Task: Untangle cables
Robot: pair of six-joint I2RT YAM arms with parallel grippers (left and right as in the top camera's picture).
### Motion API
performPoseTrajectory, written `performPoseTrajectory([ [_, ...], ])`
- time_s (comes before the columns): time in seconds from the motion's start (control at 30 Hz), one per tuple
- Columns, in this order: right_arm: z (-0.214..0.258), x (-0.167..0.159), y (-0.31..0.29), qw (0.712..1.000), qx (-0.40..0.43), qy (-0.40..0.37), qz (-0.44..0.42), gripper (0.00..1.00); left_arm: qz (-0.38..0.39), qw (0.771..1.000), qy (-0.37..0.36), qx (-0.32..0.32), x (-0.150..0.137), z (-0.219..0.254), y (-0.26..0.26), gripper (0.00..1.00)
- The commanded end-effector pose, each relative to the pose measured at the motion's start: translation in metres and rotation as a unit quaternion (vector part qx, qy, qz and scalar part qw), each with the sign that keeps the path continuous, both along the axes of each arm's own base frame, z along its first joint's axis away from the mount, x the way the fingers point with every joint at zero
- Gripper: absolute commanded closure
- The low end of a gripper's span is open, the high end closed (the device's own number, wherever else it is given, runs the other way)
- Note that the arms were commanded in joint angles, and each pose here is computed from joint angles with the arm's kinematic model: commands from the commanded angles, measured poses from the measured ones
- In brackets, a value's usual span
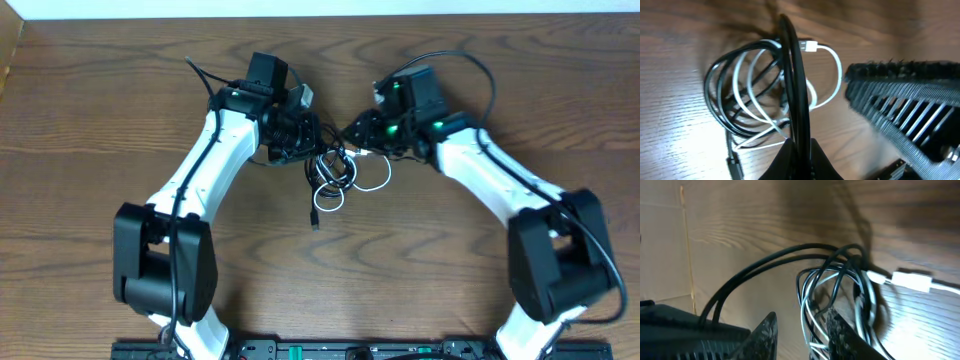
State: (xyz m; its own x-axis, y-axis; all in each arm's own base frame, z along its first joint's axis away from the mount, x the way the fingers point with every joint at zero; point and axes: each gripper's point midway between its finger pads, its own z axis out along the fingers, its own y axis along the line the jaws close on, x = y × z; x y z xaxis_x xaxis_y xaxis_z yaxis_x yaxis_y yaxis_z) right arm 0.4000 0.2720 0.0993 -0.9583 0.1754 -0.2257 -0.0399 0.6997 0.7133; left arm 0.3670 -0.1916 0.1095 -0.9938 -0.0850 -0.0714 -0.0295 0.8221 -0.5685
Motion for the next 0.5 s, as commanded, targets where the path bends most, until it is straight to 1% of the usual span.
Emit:
performPoseTrajectory([
  [0.0,-0.021,-0.003,0.017,1.0,0.007,0.03,-0.006,0.71,0.018,0.999,0.04,0.03,-0.004,-0.03,0.008,0.93],
  [0.2,-0.052,-0.011,0.035,0.998,0.001,0.056,0.004,0.71,0.026,0.997,0.052,0.057,-0.005,-0.042,0.016,0.93],
  [0.3,-0.064,-0.012,0.034,0.998,-0.011,0.063,0.0,0.71,0.027,0.997,0.052,0.057,-0.005,-0.042,0.017,0.93],
  [0.4,-0.069,-0.009,0.029,0.998,-0.028,0.06,-0.013,0.71,0.027,0.997,0.053,0.057,-0.005,-0.043,0.017,0.93],
  [0.47,-0.066,-0.005,0.027,0.998,-0.02,0.055,-0.015,0.7,0.027,0.996,0.058,0.061,-0.007,-0.044,0.018,0.93],
])
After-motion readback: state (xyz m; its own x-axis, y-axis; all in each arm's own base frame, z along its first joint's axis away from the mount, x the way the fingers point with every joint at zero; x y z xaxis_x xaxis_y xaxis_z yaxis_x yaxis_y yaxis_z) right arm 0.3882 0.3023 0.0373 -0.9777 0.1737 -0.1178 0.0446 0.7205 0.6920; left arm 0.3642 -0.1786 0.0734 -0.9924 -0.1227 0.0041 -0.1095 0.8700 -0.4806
